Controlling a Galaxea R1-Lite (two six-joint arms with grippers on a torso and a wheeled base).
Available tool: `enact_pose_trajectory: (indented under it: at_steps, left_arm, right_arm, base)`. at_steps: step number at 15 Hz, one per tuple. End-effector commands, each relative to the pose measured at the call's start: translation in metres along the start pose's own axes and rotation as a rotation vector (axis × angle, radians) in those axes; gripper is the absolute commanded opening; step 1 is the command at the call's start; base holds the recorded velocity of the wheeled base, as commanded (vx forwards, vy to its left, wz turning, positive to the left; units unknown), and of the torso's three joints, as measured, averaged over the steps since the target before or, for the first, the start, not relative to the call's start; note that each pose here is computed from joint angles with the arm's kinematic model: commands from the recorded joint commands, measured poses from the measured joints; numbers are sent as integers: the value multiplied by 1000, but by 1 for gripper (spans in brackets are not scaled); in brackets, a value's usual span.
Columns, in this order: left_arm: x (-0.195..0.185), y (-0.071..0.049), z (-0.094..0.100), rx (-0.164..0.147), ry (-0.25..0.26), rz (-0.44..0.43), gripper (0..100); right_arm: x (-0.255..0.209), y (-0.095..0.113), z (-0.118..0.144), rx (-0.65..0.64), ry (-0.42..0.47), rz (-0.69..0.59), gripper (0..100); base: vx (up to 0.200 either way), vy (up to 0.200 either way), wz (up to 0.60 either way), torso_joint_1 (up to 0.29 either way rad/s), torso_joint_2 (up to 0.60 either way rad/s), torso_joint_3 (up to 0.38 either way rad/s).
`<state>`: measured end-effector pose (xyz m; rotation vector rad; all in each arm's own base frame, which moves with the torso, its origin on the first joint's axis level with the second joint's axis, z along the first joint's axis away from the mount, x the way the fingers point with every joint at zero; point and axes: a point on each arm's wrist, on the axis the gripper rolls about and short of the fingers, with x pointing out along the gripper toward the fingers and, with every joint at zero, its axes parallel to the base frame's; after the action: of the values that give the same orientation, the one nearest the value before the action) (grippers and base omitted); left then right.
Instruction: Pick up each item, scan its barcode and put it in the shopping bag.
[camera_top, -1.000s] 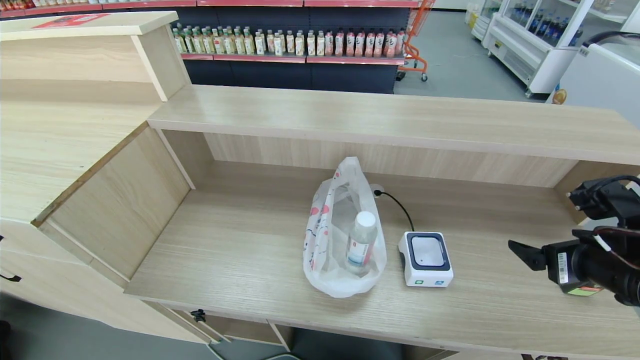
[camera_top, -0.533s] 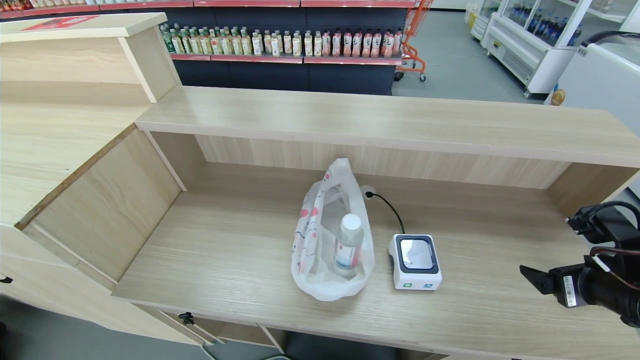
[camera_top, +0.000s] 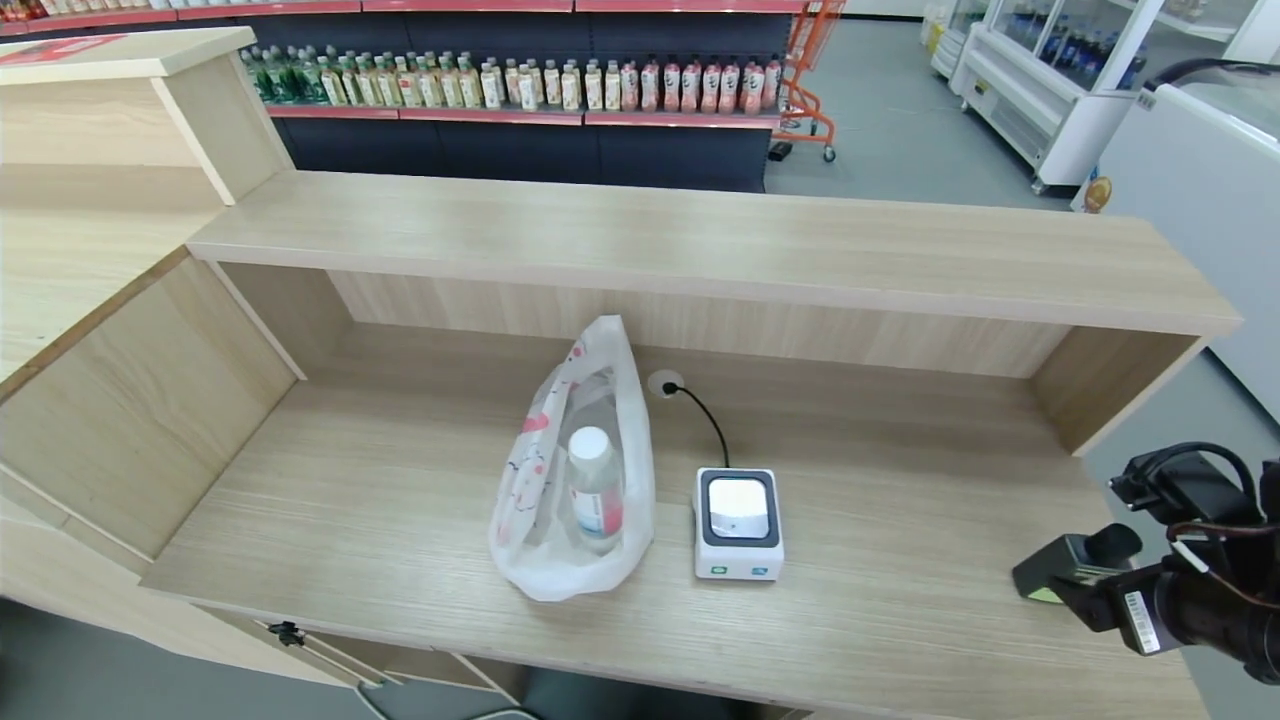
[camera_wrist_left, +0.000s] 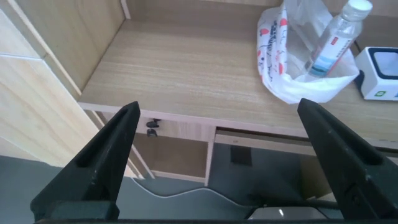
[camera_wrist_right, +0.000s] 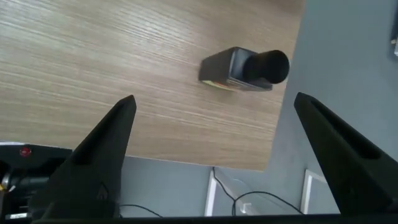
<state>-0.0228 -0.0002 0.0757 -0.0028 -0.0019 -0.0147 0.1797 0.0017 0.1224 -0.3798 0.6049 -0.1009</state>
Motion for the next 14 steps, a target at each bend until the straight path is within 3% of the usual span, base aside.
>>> enact_pose_trajectory:
  at_steps: [1,3,8,12,14]
  left_arm:
    - [0,0,0,0,0,1,100]
    - [0,0,0,1,-1,-1,100]
    - [0,0,0,1,0,1,100]
    - [0,0,0,1,-1,1,100]
    - [0,0,0,1,0,1,100]
  right_arm:
    - [6,3,-4,-30,37,11,100]
    - [11,3,-7,-81,62,12,100]
    - [33,0,-9,-157,129,2,100]
    - [73,-9,-6,-171,100,-58,100]
    - [97,-6,-5,-179,47,4,100]
  base:
    - [-200,-200,0,27,7,2]
    - [-200,-200,0,-5,2,2]
    - [0,0,0,0,0,0]
    - [0,0,0,0,0,0]
    - [0,0,0,0,0,0]
